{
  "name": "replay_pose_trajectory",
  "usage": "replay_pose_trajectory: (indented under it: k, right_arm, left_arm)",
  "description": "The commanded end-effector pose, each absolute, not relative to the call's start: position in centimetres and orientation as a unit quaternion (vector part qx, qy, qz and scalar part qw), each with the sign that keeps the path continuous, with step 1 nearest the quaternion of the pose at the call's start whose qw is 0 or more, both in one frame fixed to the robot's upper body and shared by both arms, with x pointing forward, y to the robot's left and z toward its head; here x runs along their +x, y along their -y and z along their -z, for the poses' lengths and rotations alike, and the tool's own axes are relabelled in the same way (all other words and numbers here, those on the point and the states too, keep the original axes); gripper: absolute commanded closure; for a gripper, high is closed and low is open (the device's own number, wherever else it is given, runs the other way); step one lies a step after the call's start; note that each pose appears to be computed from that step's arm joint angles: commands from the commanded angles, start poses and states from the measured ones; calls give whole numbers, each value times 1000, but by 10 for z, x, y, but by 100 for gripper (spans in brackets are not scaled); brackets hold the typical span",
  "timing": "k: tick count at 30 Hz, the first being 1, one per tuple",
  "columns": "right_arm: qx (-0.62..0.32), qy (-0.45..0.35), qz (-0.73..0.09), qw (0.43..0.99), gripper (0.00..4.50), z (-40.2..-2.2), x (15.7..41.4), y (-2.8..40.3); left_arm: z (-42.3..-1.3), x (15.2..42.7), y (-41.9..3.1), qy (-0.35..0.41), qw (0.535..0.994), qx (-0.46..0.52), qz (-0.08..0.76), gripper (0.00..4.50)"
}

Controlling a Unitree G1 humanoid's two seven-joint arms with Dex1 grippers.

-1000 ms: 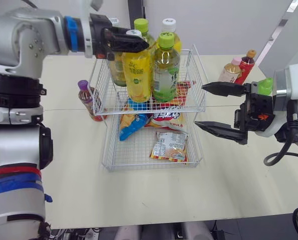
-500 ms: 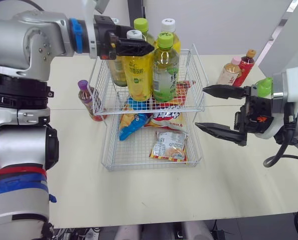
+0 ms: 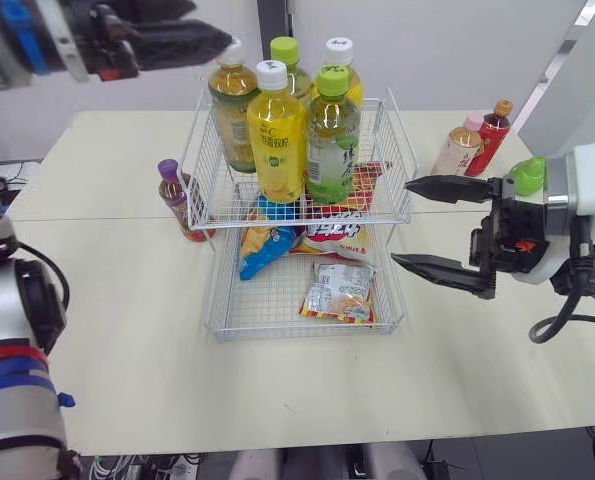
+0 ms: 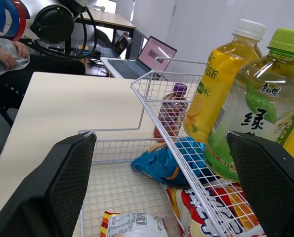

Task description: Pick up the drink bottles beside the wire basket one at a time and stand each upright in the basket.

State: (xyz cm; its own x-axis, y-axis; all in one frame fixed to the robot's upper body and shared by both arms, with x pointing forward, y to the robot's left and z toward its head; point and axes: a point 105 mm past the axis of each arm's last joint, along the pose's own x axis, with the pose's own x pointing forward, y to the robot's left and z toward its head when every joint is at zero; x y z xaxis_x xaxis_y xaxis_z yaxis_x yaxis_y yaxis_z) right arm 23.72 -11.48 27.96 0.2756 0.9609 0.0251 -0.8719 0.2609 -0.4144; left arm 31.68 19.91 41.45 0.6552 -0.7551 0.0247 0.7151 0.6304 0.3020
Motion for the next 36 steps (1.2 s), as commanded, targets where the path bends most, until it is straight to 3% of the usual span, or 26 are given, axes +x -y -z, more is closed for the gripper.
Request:
replay_pose_trajectory:
  k: [1, 10, 17, 26, 36]
  right_arm:
    - [-182, 162, -583, 775, 0, -289, 229, 118]
    - [-192, 166, -575, 778, 0, -286, 230, 121]
    - [-200, 161, -575, 777, 0, -280, 227, 120]
    - [-203, 165, -574, 776, 0, -277, 223, 118]
    - [-187, 153, -556, 795, 0, -271, 218, 119]
  left_arm:
    - [-421, 302, -227, 105, 919, 148, 351, 1]
    - [-378, 296, -293, 116, 959, 150, 211, 1]
    - [-309, 289, -340, 49, 978, 126, 158, 1]
    - [-246, 291, -343, 29, 986, 85, 138, 1]
    - [-239, 317, -315, 50, 987, 70, 137, 1]
